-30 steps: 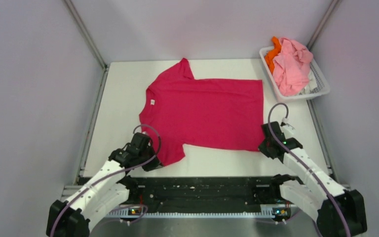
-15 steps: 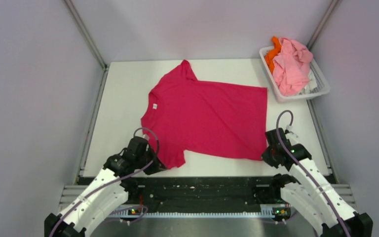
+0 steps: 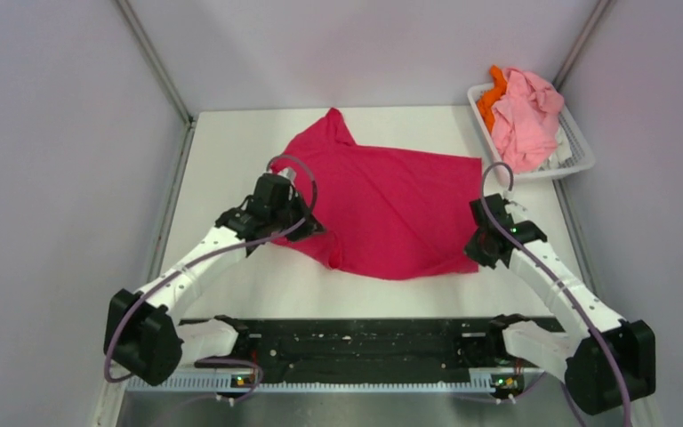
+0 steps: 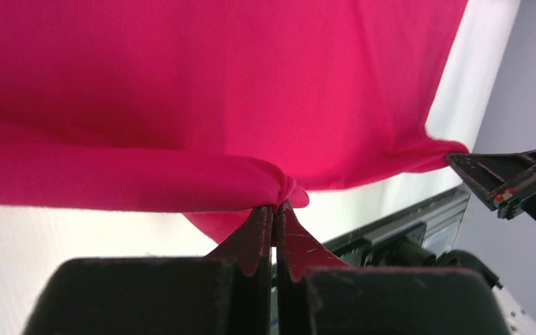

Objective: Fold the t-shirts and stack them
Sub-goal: Fold the flattened tshirt in 1/3 of the way

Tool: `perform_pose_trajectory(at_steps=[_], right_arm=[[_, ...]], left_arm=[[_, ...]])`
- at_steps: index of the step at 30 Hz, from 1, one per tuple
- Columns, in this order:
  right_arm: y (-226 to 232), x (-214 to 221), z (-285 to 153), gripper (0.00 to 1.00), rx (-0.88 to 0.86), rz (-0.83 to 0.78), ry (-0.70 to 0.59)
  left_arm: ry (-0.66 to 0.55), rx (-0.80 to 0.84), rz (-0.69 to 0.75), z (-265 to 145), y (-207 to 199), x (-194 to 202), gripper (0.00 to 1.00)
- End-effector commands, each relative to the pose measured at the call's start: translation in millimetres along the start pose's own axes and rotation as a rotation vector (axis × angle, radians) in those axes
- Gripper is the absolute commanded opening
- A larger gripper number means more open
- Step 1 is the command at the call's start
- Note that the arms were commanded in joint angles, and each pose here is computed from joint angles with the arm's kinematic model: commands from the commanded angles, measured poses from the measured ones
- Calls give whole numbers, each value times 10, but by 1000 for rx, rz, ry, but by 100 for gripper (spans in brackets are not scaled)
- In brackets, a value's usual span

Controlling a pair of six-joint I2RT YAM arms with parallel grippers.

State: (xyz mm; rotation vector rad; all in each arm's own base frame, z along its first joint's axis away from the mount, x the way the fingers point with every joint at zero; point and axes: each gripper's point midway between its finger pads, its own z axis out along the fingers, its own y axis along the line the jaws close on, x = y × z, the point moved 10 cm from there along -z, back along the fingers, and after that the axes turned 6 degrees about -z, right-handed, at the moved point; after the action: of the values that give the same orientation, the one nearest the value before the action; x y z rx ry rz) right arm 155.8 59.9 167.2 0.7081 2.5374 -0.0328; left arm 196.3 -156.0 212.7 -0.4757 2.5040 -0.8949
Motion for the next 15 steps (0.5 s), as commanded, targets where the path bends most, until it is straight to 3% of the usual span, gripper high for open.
perform_pose_trajectory(at_steps=[1, 7, 15], right_arm=[[175, -371, 71, 0, -41, -19, -64], [223, -645, 111, 0, -25, -11, -103], [353, -868, 256, 0, -33, -25, -94]], left_arm=[[-116, 25, 79, 21, -212, -408, 0], [-215, 7, 72, 31, -227, -854, 0], [-236, 27, 71, 111, -126, -1298, 0]])
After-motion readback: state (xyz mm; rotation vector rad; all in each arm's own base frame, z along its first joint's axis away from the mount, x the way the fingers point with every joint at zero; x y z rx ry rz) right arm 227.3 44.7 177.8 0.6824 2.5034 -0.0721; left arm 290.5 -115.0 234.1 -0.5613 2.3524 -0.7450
